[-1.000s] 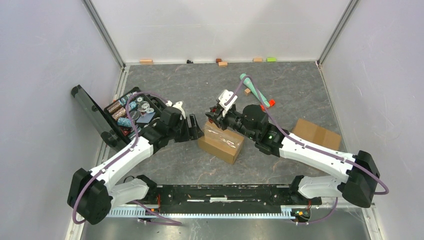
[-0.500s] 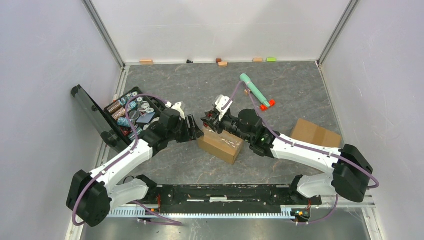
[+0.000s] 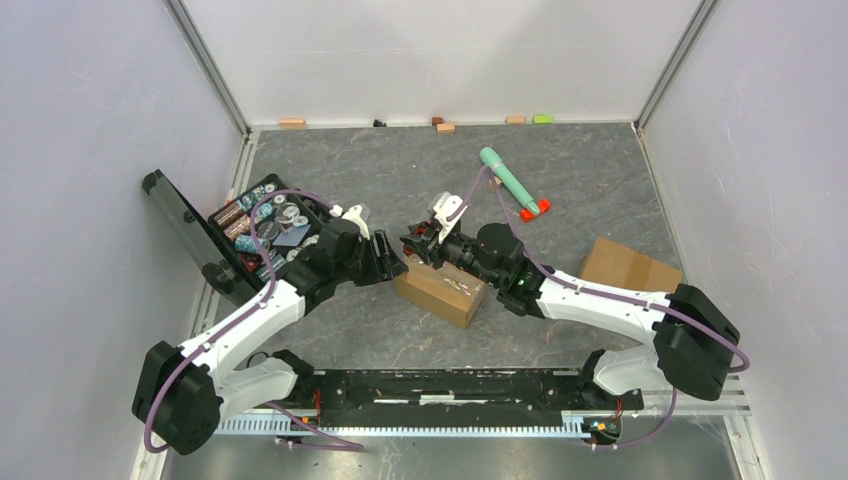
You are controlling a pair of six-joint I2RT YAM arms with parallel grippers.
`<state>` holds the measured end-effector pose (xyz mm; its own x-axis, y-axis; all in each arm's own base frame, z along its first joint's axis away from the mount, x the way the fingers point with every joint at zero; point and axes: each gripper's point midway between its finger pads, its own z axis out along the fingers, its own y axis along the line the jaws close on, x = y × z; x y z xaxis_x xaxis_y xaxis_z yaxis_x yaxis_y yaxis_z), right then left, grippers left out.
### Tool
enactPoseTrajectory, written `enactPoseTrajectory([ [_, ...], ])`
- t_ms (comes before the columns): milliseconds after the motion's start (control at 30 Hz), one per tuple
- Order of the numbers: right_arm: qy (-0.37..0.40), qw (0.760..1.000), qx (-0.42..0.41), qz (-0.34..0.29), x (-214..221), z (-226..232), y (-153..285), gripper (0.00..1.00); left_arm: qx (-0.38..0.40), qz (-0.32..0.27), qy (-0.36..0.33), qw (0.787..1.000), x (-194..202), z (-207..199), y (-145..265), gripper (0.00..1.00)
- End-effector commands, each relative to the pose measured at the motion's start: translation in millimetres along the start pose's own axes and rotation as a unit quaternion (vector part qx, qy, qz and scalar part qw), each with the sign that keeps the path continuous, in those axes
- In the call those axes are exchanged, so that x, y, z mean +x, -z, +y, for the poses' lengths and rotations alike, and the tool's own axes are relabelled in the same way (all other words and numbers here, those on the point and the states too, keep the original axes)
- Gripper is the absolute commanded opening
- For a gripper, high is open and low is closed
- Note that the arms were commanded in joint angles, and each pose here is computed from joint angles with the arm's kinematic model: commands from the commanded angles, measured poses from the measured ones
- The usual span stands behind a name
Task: Unpack the express box
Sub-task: Cut the express box at the center of the board.
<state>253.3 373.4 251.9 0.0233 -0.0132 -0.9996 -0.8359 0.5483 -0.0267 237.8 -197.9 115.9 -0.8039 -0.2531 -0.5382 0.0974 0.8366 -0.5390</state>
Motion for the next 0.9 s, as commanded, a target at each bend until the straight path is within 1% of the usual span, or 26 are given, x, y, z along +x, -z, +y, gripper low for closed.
enactPoseTrajectory([
  [0,-0.004,0.999,0.007,-0.04,-15.3,-1.7,-2.8,0.0,-0.081,0.035,0.003,0.996,25.3,41.3,-0.1,0.66],
  [467,-0.009,0.999,0.015,-0.038,-0.8,-8.3,0.9,0.0,-0.08,0.039,0.005,0.996,26.4,40.5,1.2,0.67],
  [867,-0.003,0.998,0.019,-0.058,-19.2,-12.3,-3.7,0.0,-0.08,0.042,0.006,0.996,26.9,40.3,0.4,0.66],
])
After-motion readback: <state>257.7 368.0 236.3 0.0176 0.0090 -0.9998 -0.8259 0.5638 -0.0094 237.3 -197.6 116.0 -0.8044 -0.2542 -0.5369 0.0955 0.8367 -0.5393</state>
